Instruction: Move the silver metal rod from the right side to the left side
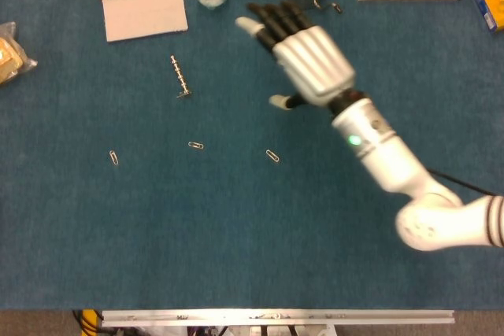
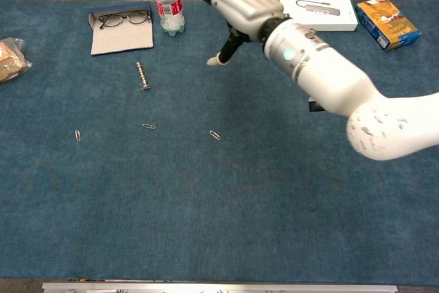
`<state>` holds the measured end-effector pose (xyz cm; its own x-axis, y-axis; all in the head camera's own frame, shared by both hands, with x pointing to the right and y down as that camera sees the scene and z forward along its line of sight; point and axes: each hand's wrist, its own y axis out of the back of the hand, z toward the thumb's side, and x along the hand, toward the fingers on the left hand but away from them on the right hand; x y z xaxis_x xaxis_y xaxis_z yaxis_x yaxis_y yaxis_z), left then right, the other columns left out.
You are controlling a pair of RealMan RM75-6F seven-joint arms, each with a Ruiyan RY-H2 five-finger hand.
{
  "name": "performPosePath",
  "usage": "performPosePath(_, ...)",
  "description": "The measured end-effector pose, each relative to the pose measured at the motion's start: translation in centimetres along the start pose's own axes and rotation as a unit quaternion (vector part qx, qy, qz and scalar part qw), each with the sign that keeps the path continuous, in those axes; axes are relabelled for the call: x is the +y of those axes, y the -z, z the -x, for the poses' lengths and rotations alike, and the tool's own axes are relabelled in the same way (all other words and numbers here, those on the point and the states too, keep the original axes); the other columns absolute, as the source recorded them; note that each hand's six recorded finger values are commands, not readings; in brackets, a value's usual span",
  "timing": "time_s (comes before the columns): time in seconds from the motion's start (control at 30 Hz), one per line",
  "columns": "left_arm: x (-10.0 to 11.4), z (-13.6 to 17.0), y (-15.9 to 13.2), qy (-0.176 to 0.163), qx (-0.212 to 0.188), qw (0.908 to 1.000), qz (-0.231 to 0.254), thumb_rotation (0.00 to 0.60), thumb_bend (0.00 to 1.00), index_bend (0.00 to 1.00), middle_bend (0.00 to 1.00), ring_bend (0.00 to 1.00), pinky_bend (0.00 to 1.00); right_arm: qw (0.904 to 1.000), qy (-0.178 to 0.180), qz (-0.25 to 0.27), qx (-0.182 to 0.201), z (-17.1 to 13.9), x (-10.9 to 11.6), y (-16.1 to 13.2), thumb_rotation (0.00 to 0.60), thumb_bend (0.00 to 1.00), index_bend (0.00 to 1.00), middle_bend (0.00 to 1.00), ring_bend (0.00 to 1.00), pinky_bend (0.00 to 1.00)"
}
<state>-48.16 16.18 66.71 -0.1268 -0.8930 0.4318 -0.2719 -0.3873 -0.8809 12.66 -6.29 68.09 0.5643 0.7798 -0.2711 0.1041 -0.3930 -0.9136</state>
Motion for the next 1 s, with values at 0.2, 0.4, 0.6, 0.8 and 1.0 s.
performPosePath(0.2, 1.5, -1.5, -2.7, -0.016, -0.042, 0.9989, -0.008, 0.6, 0.41, 0.32, 0.26, 0.14, 0.18, 0.999, 0.032, -0.013, -0.03, -4.4, 2.3, 4.6, 0.6, 0.0, 0.0, 0.0, 0.0, 0.0)
performPosePath(0.4, 2.7, -3.4, -5.6, -0.025, -0.089, 0.9957, -0.013, 0.6, 0.41, 0.26, 0.18, 0.14, 0.19, 0.9964, 0.055, -0.011, -0.063, -8.0, 3.9, 8.1, 0.6, 0.0, 0.0, 0.01, 0.0, 0.0)
performPosePath(0.6, 3.4, -7.1, -10.1, -0.017, -0.15, 0.9882, -0.027, 0.6, 0.43, 0.26, 0.05, 0.03, 0.18, 0.9905, 0.089, -0.006, -0.105, -12.6, 5.9, 12.2, 0.6, 0.0, 0.01, 0.01, 0.0, 0.0)
performPosePath(0.8, 2.5, -10.2, -13.9, 0.008, -0.188, 0.981, -0.049, 0.6, 0.59, 0.26, 0.0, 0.0, 0.06, 0.9834, 0.104, -0.002, -0.149, -15.9, 6.5, 16.0, 0.6, 0.0, 0.03, 0.01, 0.0, 0.0)
performPosePath(1.0, 1.2, -12.7, -17.8, 0.027, -0.222, 0.9711, -0.085, 0.6, 0.65, 0.26, 0.0, 0.0, 0.04, 0.9754, 0.108, -0.003, -0.192, -18.8, 6.5, 19.3, 0.6, 0.0, 0.04, 0.01, 0.0, 0.0)
